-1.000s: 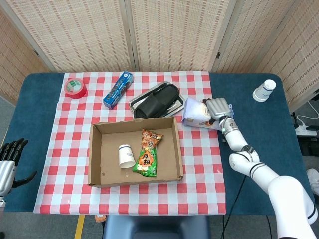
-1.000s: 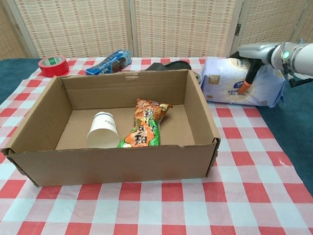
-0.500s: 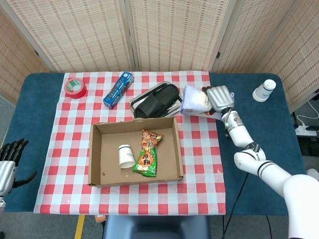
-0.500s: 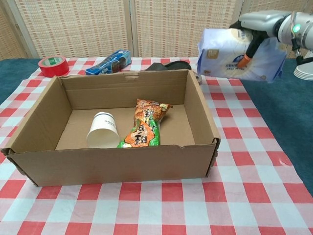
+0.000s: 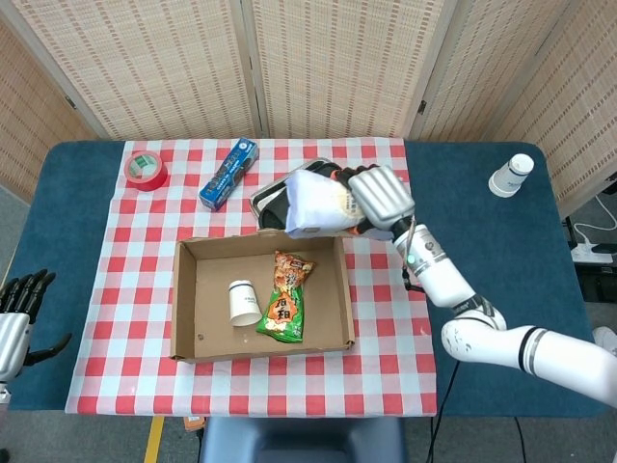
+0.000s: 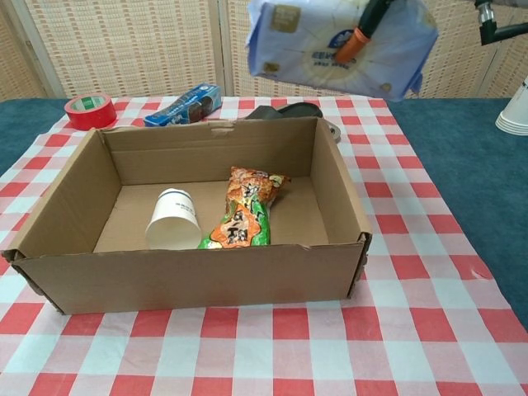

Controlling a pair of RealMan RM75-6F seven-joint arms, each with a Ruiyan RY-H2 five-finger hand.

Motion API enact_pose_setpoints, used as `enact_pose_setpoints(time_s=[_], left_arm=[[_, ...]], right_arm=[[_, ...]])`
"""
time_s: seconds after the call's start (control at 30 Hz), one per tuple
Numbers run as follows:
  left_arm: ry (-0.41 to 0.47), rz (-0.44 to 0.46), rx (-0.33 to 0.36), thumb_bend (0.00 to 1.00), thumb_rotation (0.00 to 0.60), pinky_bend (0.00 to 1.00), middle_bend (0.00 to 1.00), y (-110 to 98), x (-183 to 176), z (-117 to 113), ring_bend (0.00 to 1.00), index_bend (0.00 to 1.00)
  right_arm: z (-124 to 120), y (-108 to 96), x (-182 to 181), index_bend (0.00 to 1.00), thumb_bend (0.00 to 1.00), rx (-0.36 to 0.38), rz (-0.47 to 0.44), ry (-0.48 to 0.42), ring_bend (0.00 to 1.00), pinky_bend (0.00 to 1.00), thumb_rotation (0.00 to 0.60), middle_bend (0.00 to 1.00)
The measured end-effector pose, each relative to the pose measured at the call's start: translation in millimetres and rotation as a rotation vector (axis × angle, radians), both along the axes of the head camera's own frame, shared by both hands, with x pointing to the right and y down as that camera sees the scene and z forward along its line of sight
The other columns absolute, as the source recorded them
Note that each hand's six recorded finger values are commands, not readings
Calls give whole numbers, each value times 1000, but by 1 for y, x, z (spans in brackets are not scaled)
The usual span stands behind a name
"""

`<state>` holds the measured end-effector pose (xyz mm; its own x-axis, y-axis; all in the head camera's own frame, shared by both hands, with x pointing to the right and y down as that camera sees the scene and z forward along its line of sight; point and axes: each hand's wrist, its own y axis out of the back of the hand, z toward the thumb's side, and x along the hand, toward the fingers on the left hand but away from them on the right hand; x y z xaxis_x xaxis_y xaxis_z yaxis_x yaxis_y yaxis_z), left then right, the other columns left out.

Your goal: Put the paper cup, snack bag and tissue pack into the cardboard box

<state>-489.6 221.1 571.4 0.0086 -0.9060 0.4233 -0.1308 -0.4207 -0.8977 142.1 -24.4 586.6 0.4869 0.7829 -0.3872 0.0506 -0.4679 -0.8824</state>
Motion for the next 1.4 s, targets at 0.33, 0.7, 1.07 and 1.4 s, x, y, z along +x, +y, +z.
enact_pose_setpoints(time_s=[0.33,0.7,1.07,1.4], left_arm=[[2,2,10,220,600,0,0,1,1,-3,0,0],[19,-9,24,220,600,0,0,2,-3,-9,0,0],[31,-24,38,219,600,0,0,1,-9,-15,0,0],[36,-26,40,220,600,0,0,0,-10,-15,0,0]], right_arm=[[-36,67,-68,933,37,-22,-204,-105,711,895,600,654],[0,98,-99,797,8,-99,-266,-96,633,834,600,654],[32,109,-107,55,0,-234,-274,-53,0,6,600,58],[41,110,-113,0,0,-259,-252,-27,0,0,600,0]])
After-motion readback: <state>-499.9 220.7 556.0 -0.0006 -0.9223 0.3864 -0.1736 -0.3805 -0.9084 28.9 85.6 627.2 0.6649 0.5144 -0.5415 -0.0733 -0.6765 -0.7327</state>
